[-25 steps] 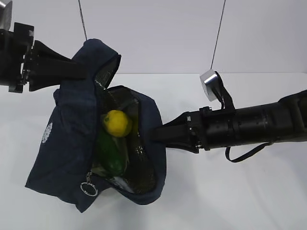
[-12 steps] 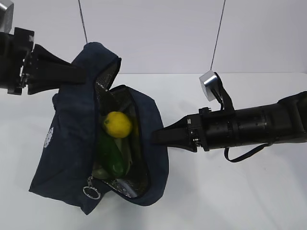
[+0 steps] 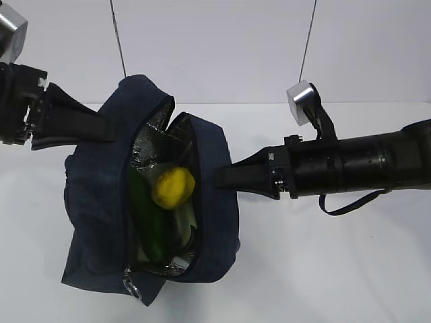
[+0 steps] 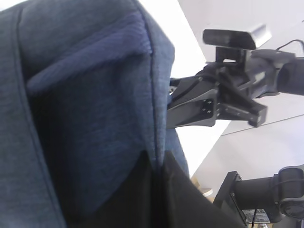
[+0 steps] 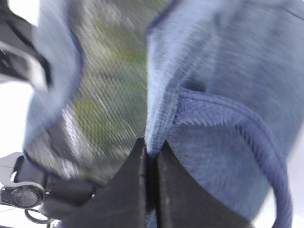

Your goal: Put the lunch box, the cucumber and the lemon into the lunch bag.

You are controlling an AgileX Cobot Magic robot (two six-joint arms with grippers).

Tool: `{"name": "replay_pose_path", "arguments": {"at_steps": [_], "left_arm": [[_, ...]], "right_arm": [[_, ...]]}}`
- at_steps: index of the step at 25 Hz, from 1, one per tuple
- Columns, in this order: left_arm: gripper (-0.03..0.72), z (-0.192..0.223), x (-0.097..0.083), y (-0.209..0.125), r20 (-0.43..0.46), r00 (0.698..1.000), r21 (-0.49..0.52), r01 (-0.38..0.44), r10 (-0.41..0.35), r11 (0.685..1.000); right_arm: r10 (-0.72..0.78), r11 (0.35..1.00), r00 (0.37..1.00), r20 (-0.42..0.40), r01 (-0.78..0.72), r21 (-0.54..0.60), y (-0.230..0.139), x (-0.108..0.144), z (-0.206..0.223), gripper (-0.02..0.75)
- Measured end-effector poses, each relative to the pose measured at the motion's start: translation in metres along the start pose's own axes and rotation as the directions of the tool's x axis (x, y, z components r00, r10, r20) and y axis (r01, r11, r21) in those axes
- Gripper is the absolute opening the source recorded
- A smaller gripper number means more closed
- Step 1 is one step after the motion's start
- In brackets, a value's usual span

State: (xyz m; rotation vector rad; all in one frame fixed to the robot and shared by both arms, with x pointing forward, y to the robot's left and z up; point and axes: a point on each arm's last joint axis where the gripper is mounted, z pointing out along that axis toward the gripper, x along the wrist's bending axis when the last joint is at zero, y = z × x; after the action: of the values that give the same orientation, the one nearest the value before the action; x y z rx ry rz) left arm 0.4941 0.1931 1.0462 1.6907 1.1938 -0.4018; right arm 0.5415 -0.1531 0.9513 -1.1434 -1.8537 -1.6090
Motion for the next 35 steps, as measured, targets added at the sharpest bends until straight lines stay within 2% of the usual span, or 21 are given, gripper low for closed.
{"name": "replay_pose_path", "arguments": {"at_steps": [5, 9, 15, 17, 23, 27, 31, 35], "left_arm": [[-0.007, 0.003, -0.003, -0.002, 0.008, 1.0, 0.015, 0.005, -0.005, 1.0], [-0.007, 0.013, -0.011, -0.006, 0.017, 1.0, 0.048, -0.024, 0.023, 0.999], [-0.007, 0.027, -0.017, -0.007, -0.039, 0.997, 0.026, -0.062, 0.063, 0.998], [-0.007, 0.032, -0.02, -0.008, -0.051, 0.997, 0.012, -0.06, 0.061, 0.998], [-0.007, 0.053, -0.022, -0.029, -0.076, 0.997, -0.021, 0.027, -0.029, 0.999], [-0.007, 0.065, -0.031, -0.038, -0.064, 0.998, 0.006, 0.02, -0.02, 1.0], [-0.007, 0.079, -0.036, -0.045, -0.051, 0.998, 0.029, 0.045, -0.043, 0.999], [-0.007, 0.087, -0.036, -0.047, -0.085, 0.995, 0.01, 0.052, -0.051, 0.999]], "right_arm": [[-0.037, 0.999, 0.999, -0.003, 0.037, -0.021, 0.007, 0.012, -0.006, 0.01], [-0.065, 0.997, 0.998, -0.009, 0.065, -0.031, 0.012, 0.022, -0.01, 0.01], [-0.112, 0.994, 0.994, -0.009, 0.112, 0.016, 0.012, 0.038, -0.017, 0.01], [-0.134, 0.991, 0.991, 0.03, 0.133, 0.033, 0.013, 0.044, -0.021, 0.01], [-0.174, 0.982, 0.97, 0.17, 0.159, 0.097, 0.014, 0.058, -0.034, 0.01], [-0.174, 0.98, 0.966, 0.192, 0.152, 0.126, 0.012, 0.06, -0.037, 0.01], [-0.211, 0.974, 0.948, 0.239, 0.183, 0.132, 0.015, 0.064, -0.041, 0.01], [-0.254, 0.963, 0.922, 0.291, 0.214, 0.162, 0.019, 0.065, -0.045, 0.01]]}}
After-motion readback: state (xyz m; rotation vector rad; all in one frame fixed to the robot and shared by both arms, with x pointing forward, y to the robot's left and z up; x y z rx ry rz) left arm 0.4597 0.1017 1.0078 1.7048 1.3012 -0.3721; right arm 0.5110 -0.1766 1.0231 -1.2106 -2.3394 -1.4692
